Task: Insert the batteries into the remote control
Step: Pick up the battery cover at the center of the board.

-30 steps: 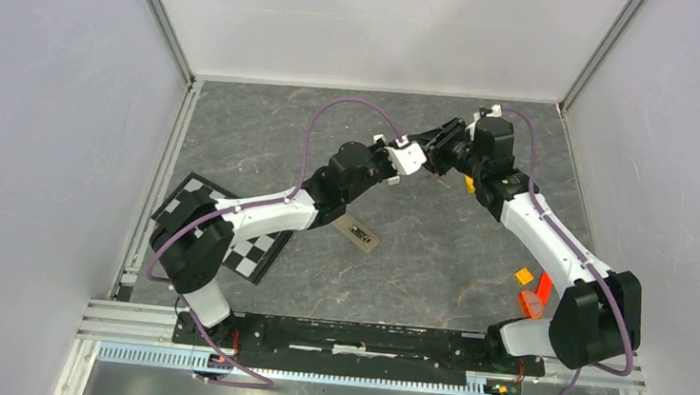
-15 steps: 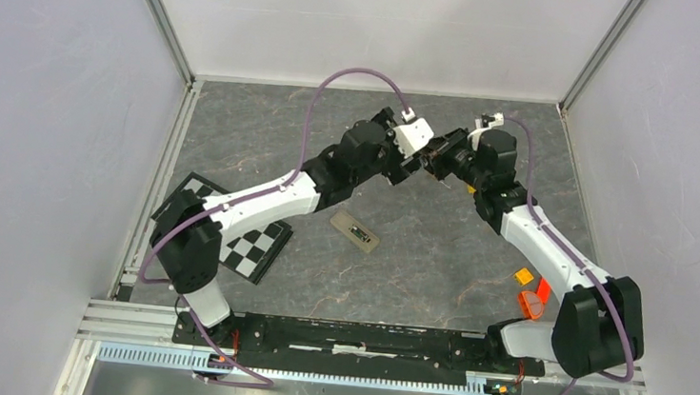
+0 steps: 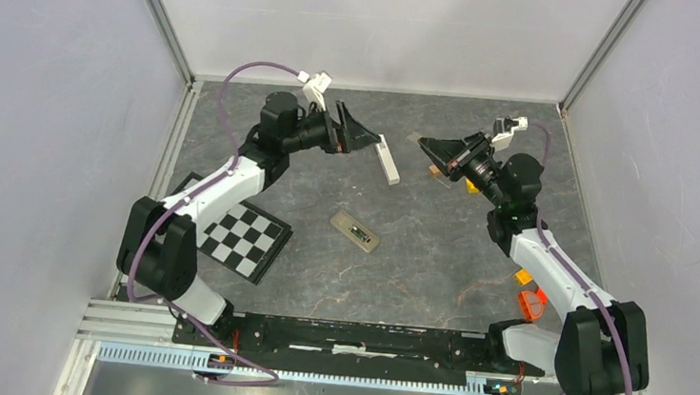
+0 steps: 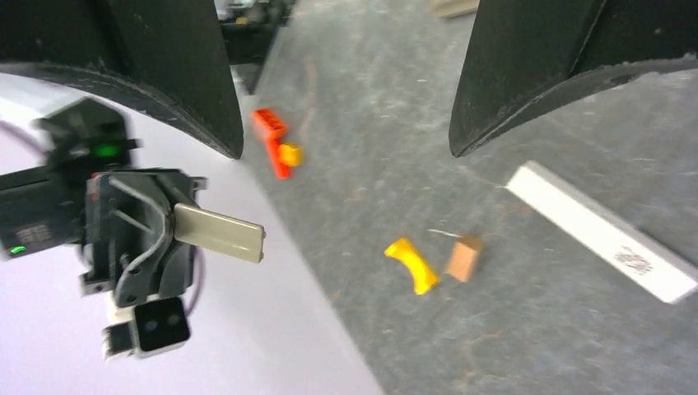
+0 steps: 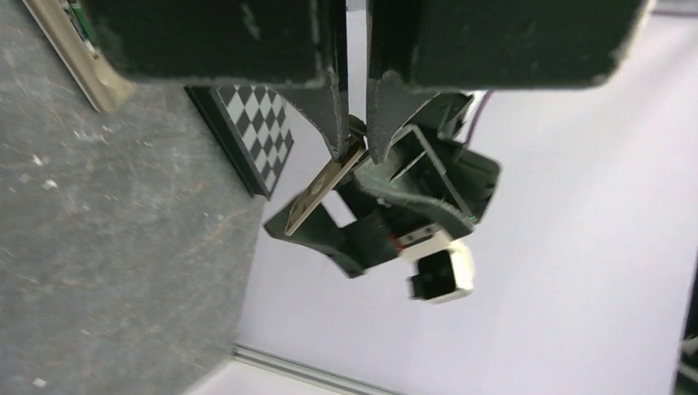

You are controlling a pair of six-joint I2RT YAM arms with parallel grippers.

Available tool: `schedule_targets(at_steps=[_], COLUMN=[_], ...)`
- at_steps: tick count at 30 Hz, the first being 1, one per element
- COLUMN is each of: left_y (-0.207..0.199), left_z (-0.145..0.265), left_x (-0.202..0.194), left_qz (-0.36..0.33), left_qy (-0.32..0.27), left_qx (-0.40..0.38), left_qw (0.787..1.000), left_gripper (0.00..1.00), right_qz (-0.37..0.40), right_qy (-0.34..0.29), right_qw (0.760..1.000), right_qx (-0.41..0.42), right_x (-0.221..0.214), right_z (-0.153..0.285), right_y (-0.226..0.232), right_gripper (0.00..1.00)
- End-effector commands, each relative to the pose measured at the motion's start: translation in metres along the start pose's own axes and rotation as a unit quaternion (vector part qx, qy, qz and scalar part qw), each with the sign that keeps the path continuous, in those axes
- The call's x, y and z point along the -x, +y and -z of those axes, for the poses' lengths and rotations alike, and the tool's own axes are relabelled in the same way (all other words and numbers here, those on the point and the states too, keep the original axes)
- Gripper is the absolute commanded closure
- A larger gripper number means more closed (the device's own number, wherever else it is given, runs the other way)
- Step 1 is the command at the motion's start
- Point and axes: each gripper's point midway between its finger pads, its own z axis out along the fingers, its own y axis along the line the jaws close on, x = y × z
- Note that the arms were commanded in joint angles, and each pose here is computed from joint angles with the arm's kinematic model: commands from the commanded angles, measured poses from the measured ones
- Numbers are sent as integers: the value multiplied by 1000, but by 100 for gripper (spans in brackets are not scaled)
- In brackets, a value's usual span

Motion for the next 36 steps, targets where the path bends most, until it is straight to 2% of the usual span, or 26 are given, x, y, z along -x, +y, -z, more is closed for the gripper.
schedule_targets(at_steps=[1, 4, 6, 7, 10, 13, 19, 22, 29, 32, 36], left_y=[-71, -82, -95, -104, -123, -133, -133, -138, -139, -140, -140], left_z=[16, 16, 19, 24, 35, 32, 16, 12, 9, 9, 12], left_x=[27, 38, 49, 56, 71, 69, 61, 57, 49, 47, 43], left_qz=[127, 175, 207, 225, 266, 287, 282, 277, 284, 280, 266], left_qy=[-7, -25, -39, -45, -59, -45, -34, -27, 0, 6, 10], left_qx=[-142, -182, -227, -258, -331, -356, -329, -323, -317, -314, -313], left_qw=[982, 967, 951, 938, 904, 888, 901, 905, 905, 907, 912], left_gripper=[0, 4, 16, 19, 22, 26, 35, 44, 51, 64, 91], right_qz=[77, 104, 109, 108, 96, 99, 105, 107, 120, 117, 125], right_qy=[-1, 6, 19, 29, 45, 49, 56, 63, 88, 100, 103], right_qw=[985, 975, 973, 970, 967, 967, 969, 972, 973, 974, 977], right_qx=[154, 194, 204, 214, 231, 231, 217, 201, 178, 168, 141], right_x=[2, -1, -4, -7, -13, -15, -18, -19, -25, -28, -29], right_z=[18, 25, 26, 27, 31, 32, 28, 22, 11, 8, 4], right_y=[83, 106, 113, 116, 120, 119, 113, 106, 92, 85, 70], right_gripper=[100, 100, 100, 100, 100, 100, 100, 100, 100, 100, 100])
